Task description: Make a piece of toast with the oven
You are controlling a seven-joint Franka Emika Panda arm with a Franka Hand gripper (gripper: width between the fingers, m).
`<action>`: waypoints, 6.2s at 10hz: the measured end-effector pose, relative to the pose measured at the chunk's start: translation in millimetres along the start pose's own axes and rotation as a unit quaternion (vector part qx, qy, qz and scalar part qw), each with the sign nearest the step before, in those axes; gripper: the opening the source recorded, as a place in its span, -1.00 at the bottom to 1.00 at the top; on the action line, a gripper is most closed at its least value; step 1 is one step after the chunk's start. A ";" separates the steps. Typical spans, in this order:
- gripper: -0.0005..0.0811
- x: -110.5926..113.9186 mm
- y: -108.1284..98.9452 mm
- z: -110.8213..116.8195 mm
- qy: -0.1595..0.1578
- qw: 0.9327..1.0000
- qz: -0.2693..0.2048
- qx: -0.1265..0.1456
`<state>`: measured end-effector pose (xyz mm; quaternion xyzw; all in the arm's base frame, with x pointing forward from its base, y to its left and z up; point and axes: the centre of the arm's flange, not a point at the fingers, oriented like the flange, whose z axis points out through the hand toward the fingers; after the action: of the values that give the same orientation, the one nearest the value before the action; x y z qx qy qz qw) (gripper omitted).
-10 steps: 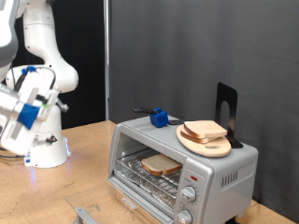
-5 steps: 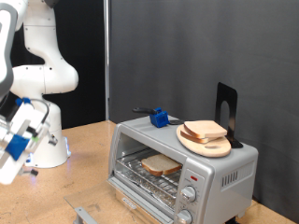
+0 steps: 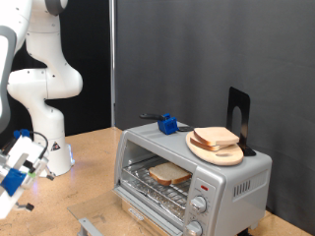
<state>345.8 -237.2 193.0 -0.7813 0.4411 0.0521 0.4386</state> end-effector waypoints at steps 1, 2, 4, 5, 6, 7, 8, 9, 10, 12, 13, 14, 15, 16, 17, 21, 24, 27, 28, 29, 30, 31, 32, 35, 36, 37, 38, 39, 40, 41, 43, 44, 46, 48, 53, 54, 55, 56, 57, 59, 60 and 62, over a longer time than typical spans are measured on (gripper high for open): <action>0.97 1.5 3.7 12.2 -0.010 1.000 0.002 -0.004; 0.97 1.1 5.7 26.0 -0.022 1.000 0.000 -0.009; 0.97 -4.6 5.1 54.5 -0.045 0.999 -0.008 -0.011; 0.97 -9.3 3.5 66.9 -0.055 0.998 -0.010 -0.011; 0.97 -14.4 2.0 77.8 -0.062 0.998 -0.012 -0.011; 0.97 -18.8 0.4 86.7 -0.066 0.998 -0.013 -0.011; 0.97 -22.4 -1.7 94.2 -0.068 0.998 -0.014 -0.008; 0.97 -25.7 -4.7 101.0 -0.071 0.997 -0.014 -0.003; 0.97 -28.8 -8.0 106.3 -0.074 0.997 -0.015 0.000; 0.97 -36.7 -16.8 109.0 -0.092 0.995 -0.021 0.014; 0.97 -40.0 -21.2 102.5 -0.102 0.994 -0.025 0.026; 0.97 -45.3 -26.8 92.0 -0.124 0.991 -0.029 0.051; 0.97 -53.3 -34.6 82.9 -0.151 0.985 -0.033 0.079; 0.97 -61.8 -43.9 77.2 -0.172 0.979 -0.040 0.101; 0.97 -68.4 -51.8 73.3 -0.178 0.976 -0.048 0.112; 0.97 -101.7 -90.4 68.5 -0.169 0.974 -0.069 0.132; 0.97 -132.7 -115.2 80.1 -0.174 0.974 -0.079 0.125; 0.97 -160.9 -130.2 91.3 -0.172 0.976 -0.078 0.110; 0.97 -167.7 -132.5 91.7 -0.172 0.976 -0.075 0.106; 0.97 -171.7 -132.4 89.6 -0.172 0.978 -0.066 0.102; 0.97 -173.8 -131.1 86.6 -0.171 0.979 -0.056 0.098; 0.97 -172.7 -127.4 80.0 -0.168 0.980 -0.047 0.092; 0.97 -169.1 -122.0 68.7 -0.160 0.982 -0.037 0.089; 0.97 -156.5 -108.4 33.0 -0.129 0.987 -0.020 0.094; 0.97 -158.2 -108.6 34.5 -0.136 0.986 -0.020 0.095; 0.97 -163.3 -108.3 33.2 -0.169 0.980 -0.030 0.098; 0.97 -163.9 -107.7 22.9 -0.203 0.973 -0.042 0.105; 0.97 -156.4 -110.0 8.3 -0.216 0.969 -0.046 0.110; 0.97 -143.7 -115.9 -1.7 -0.210 0.970 -0.047 0.111; 0.97 -130.7 -123.0 -4.8 -0.195 0.974 -0.047 0.110; 0.97 -105.5 -137.9 -4.2 -0.155 0.980 -0.045 0.116; 0.97 -94.3 -146.1 -2.6 -0.137 0.982 -0.041 0.126; 0.97 -73.3 -158.2 2.9 -0.109 0.983 -0.032 0.142; 0.97 -81.1 -156.2 2.8 -0.152 0.979 -0.040 0.132; 0.97 -43.9 -190.1 25.2 -0.191 0.974 -0.064 0.102; 0.97 -33.4 -199.5 31.7 -0.179 0.975 -0.062 0.117; 0.97 -21.8 -208.3 38.1 -0.151 0.978 -0.056 0.135; 0.97 -15.4 -213.3 43.2 -0.132 0.980 -0.052 0.143; 0.97 -17.1 -212.2 43.4 -0.140 0.979 -0.053 0.140; 0.97 -24.4 -210.8 39.9 -0.213 0.965 -0.076 0.132; 0.97 -17.2 -213.3 42.7 -0.217 0.964 -0.086 0.131; 0.97 2.4 -224.5 61.9 -0.185 0.969 -0.097 0.133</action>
<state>531.1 -142.8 297.7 -0.7314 0.2774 0.0940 0.6159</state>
